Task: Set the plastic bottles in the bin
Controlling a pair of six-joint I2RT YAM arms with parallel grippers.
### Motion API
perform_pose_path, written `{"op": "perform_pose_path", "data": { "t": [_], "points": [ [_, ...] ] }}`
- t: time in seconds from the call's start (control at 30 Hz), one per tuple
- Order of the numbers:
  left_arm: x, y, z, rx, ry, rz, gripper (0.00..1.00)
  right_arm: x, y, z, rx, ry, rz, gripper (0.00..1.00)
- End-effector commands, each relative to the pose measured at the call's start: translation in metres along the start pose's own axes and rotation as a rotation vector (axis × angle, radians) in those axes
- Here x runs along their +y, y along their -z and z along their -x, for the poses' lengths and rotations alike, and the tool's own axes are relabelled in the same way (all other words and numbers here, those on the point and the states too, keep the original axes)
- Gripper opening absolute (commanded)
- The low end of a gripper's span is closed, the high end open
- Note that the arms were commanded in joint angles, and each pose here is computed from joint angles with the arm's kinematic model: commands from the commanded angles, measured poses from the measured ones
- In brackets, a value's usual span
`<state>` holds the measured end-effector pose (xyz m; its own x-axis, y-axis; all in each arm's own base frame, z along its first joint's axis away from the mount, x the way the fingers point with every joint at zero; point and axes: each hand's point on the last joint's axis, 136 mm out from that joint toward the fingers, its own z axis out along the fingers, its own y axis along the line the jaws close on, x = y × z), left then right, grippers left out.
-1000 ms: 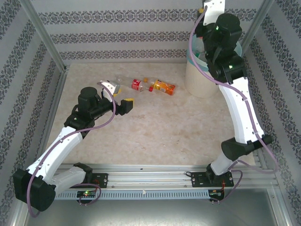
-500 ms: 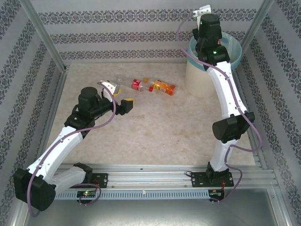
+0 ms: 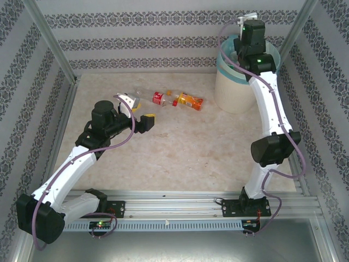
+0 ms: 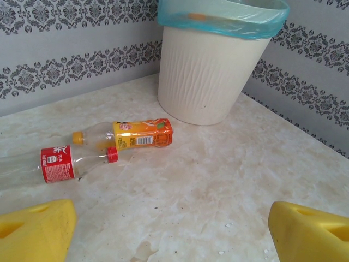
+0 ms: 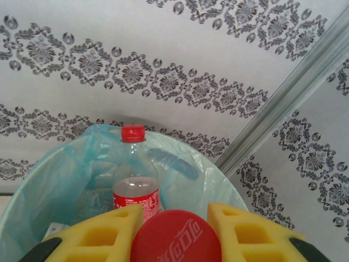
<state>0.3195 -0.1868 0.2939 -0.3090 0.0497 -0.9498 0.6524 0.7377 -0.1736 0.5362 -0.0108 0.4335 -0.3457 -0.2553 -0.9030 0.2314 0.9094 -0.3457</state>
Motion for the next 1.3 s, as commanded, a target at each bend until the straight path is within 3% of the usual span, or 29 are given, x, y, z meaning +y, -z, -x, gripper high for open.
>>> {"op": "perform_pose_path", "data": {
  "t": [0.0, 0.27, 0.7, 1.07, 1.27],
  "points": [
    [-0.002, -0.001, 0.009, -0.032, -0.006, -0.002, 0.91, 0.015, -0.024, -0.066, 0.179, -0.011, 0.065, 0.00],
    [-0.001, -0.003, 0.007, -0.026, -0.003, 0.002, 0.91, 0.015, -0.040, -0.092, 0.220, -0.033, 0.071, 0.00],
    [0.001, -0.005, 0.005, -0.026, 0.004, 0.006, 0.90, -0.036, -0.001, 0.025, -0.090, -0.018, -0.138, 0.00],
    [0.001, -0.003, 0.006, -0.033, 0.013, 0.012, 0.90, -0.042, -0.013, 0.056, -0.210, -0.035, -0.202, 0.00],
    [-0.014, -0.006, 0.019, -0.041, 0.054, -0.077, 0.89, -0.040, -0.030, 0.064, -0.247, -0.081, -0.193, 0.00]
  ]
}}
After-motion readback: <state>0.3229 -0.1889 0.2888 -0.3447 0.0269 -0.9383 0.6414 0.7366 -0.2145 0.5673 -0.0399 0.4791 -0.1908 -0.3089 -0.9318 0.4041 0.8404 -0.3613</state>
